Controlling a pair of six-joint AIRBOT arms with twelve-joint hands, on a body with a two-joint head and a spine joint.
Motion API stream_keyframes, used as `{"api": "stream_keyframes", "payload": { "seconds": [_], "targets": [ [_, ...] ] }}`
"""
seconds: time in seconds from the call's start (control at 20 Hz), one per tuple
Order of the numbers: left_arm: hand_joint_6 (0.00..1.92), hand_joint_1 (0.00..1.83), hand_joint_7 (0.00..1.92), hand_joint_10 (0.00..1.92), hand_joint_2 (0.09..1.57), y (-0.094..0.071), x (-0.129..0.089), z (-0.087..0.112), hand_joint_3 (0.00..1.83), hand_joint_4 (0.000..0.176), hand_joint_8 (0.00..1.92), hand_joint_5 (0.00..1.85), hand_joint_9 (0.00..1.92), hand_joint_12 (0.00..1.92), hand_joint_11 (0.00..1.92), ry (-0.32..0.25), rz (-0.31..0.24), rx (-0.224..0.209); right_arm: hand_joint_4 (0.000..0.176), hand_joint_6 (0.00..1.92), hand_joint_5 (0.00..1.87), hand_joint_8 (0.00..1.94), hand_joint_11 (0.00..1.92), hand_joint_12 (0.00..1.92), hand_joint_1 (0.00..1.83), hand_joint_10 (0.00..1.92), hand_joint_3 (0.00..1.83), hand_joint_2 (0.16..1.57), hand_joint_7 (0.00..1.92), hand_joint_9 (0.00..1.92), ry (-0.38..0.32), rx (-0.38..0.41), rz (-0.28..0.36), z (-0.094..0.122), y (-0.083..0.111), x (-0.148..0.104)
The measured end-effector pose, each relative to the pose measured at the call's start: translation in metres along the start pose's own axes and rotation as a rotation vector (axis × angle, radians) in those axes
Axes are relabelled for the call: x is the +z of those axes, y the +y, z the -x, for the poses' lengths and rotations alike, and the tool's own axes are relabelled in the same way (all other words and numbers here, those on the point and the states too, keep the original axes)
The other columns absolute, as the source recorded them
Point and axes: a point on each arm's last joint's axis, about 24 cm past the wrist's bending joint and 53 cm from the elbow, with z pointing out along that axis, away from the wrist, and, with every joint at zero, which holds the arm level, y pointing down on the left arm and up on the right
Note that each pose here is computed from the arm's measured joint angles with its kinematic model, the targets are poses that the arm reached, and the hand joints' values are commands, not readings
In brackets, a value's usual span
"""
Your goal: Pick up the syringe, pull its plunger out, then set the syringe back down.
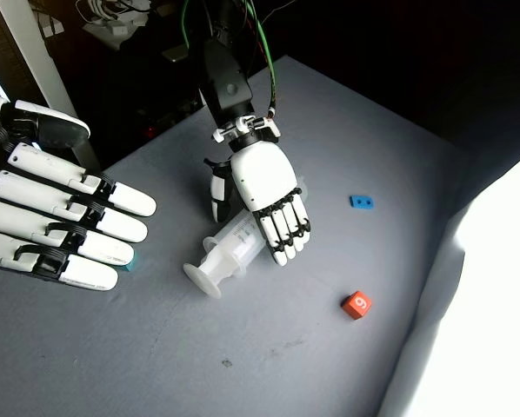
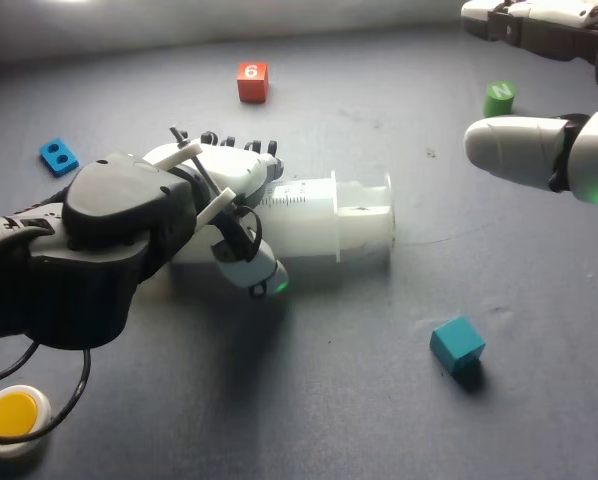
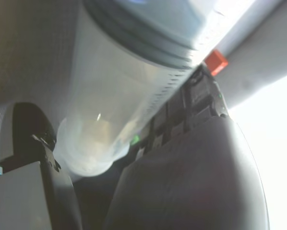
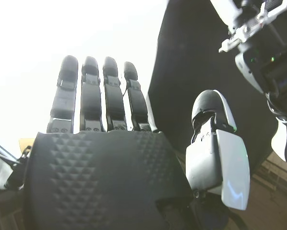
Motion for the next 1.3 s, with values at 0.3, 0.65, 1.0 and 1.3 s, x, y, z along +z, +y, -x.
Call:
{"api": "stream_keyframes", "payload": {
  "seconds": [0.3,0.65,1.0,1.3],
  "targets": [
    [0.82,1.18,1.03,0.17,1.17,-0.001,0.002,-0.002,0.0,0.0,0.83,0.86,1.09,1.09,0.59,-0.012,-0.005,0.015,0.0,0.0,0.25,0.0,0.0,0.4,0.05,0.0,0.0,1.19,0.23,0.19,0.003,0.002,0.004,-0.002,0.002,-0.001],
    [1.23,1.17,0.8,1.26,1.24,0.001,0.001,-0.008,0.0,0.0,1.47,0.72,0.69,1.57,0.47,-0.002,0.003,-0.009,0.0,0.0,0.26,0.0,0.0,0.48,0.0,0.01,0.0,1.18,0.27,0.23,0.0,0.003,0.006,-0.001,0.003,-0.001],
    [1.25,1.16,0.78,1.25,1.24,-0.011,-0.005,-0.008,0.0,0.0,1.47,0.73,0.68,1.54,0.45,0.018,-0.023,-0.021,0.0,0.0,0.27,0.01,0.0,0.49,0.06,0.01,0.0,1.19,0.29,0.25,-0.024,-0.002,0.006,0.004,0.004,-0.001],
    [1.25,1.17,0.78,1.33,1.25,-0.035,-0.019,0.006,0.0,0.0,1.52,0.7,0.68,1.58,0.46,0.028,-0.078,-0.034,0.0,0.0,0.23,0.0,0.0,0.44,0.47,0.0,0.0,1.06,0.24,0.21,-0.024,-0.02,0.052,0.004,0.014,-0.001]
  ]
}}
